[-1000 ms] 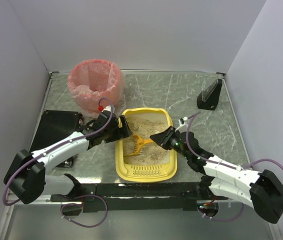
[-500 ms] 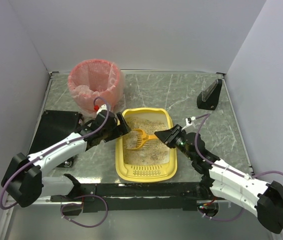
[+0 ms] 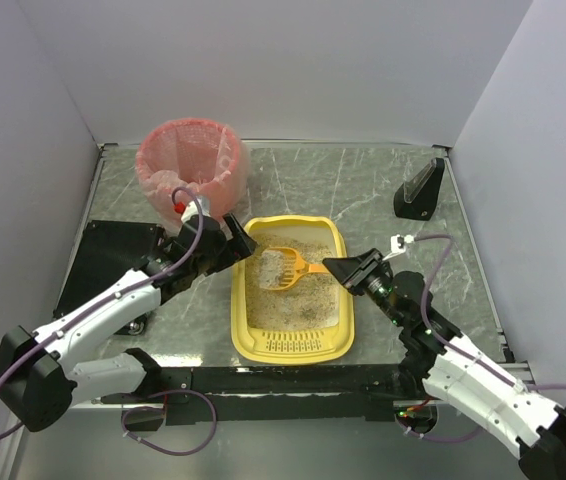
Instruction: Clean the litter box
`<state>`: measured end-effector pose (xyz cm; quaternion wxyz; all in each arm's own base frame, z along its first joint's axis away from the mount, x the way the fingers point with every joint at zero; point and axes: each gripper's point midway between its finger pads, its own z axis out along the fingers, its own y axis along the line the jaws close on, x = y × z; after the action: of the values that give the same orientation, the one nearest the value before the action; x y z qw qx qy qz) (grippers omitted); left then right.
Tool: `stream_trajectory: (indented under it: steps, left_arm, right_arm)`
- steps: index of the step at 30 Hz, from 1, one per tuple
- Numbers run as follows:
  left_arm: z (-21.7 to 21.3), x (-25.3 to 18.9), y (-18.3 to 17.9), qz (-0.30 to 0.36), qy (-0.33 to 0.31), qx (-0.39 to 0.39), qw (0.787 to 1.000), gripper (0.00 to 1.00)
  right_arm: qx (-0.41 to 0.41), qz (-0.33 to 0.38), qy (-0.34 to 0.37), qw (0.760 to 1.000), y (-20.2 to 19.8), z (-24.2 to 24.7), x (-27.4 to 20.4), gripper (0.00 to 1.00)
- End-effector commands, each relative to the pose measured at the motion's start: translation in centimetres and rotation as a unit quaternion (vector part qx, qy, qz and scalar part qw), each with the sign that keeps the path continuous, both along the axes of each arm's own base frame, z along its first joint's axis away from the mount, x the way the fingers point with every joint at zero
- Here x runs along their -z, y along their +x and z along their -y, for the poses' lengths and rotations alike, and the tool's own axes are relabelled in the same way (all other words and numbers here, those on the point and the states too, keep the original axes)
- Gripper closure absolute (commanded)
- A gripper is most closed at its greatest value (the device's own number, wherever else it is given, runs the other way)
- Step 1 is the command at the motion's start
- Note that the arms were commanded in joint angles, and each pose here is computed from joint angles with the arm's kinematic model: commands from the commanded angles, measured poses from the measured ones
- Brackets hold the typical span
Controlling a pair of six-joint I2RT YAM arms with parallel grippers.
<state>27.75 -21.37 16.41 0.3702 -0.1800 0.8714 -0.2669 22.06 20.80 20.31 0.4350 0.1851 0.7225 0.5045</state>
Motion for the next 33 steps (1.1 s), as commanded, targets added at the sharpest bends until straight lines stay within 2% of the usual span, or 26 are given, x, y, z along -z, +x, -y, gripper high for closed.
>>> stream_trajectory:
  steps: [1, 8, 12, 13, 15, 16, 18, 30, 33]
  left_arm:
    - [0.2, -3.1, 0.1, 0.037, -0.037, -0.003, 0.999, 0.03]
    - [0.4, -3.4, -0.2, 0.039, -0.043, 0.005, 0.998, 0.03]
    - [0.5, -3.3, -0.3, 0.041, -0.045, 0.01, 0.998, 0.03]
    - [0.5, -3.4, -0.3, 0.043, -0.046, 0.009, 0.998, 0.03]
    - [0.5, -3.5, -0.3, 0.046, -0.048, 0.01, 0.998, 0.03]
    - [0.5, -3.4, -0.3, 0.045, -0.049, 0.009, 0.998, 0.03]
    - [0.4, -3.3, -0.3, 0.043, -0.048, 0.008, 0.998, 0.03]
    - [0.0, -3.6, -0.5, 0.053, -0.055, 0.003, 0.997, 0.03]
    - [0.1, -3.9, -0.6, 0.054, -0.058, 0.009, 0.997, 0.03]
  right_arm:
    - [0.048, 0.03, 0.016, 0.998, 0.4, 2.6, -3.0, 1.0]
    - [0.05, 0.027, 0.07, 0.996, 0.0, 4.9, -3.4, 1.0]
    - [0.009, 0.009, 0.126, 0.992, 0.3, 4.8, -2.8, 1.0]
    - [-0.013, 0.031, 0.145, 0.989, 0.1, 4.9, -3.1, 1.0]
    - [-0.024, -0.001, 0.181, 0.983, 0.5, 4.9, -2.3, 1.0]
    - [-0.039, 0.024, 0.189, 0.981, 0.2, 4.9, -3.0, 1.0]
    - [-0.055, 0.0, 0.197, 0.979, 0.3, 4.6, -2.3, 1.0]
    - [-0.07, 0.042, 0.226, 0.971, -0.6, 5.6, -3.0, 1.0]
    - [-0.061, 0.023, 0.228, 0.971, -1.0, 6.2, -1.1, 1.0]
